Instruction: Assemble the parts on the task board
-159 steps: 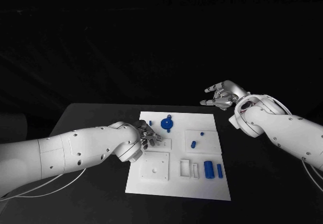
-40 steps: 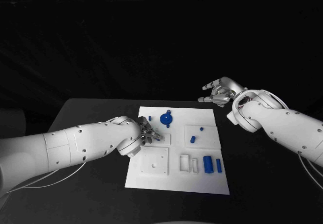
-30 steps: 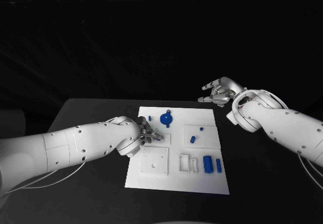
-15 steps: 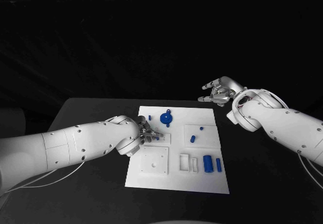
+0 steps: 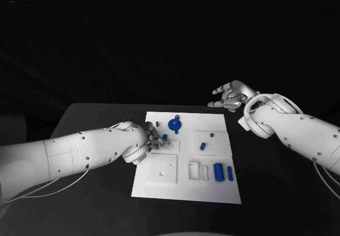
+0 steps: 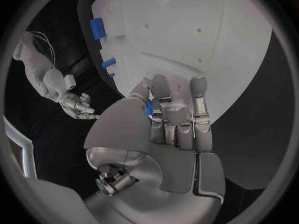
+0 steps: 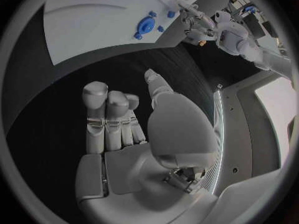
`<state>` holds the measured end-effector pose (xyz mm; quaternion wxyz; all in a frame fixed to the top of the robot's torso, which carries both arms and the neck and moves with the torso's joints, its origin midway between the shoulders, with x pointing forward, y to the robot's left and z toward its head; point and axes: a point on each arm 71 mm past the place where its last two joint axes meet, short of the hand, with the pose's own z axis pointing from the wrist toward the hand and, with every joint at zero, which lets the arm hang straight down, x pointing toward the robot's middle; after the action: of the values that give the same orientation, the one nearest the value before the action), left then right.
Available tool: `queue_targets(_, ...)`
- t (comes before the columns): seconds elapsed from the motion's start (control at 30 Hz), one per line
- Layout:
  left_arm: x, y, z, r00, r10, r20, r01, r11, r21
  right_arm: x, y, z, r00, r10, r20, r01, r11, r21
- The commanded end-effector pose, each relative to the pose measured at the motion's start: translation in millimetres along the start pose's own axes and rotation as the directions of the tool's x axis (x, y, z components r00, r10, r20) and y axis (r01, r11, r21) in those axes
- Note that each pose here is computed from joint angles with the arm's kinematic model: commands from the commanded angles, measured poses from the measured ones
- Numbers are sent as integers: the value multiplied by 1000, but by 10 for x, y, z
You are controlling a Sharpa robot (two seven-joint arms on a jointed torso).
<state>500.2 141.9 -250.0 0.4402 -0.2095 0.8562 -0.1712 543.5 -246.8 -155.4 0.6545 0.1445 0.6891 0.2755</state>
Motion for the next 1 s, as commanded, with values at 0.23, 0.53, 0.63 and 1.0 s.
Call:
queue_targets(0.23,30,-43,-3,1000,23,-4,-23,999,26,15,18,-1,1000,-1,-15,1,1000,-8)
queue_targets(0.53,36,-25,-6,1000,27,-9,-26,999,31,17,17,-2,1000,-2,-16,1,1000,-9)
queue_targets(0.63,25,0,-12,1000,24,-11,-24,999,32,18,16,-2,1000,-2,-16,1,1000,-9)
queue_targets(1.0,-196,174,-129,998,-64,-17,65,994,84,1,20,-16,1000,9,7,-9,999,-40)
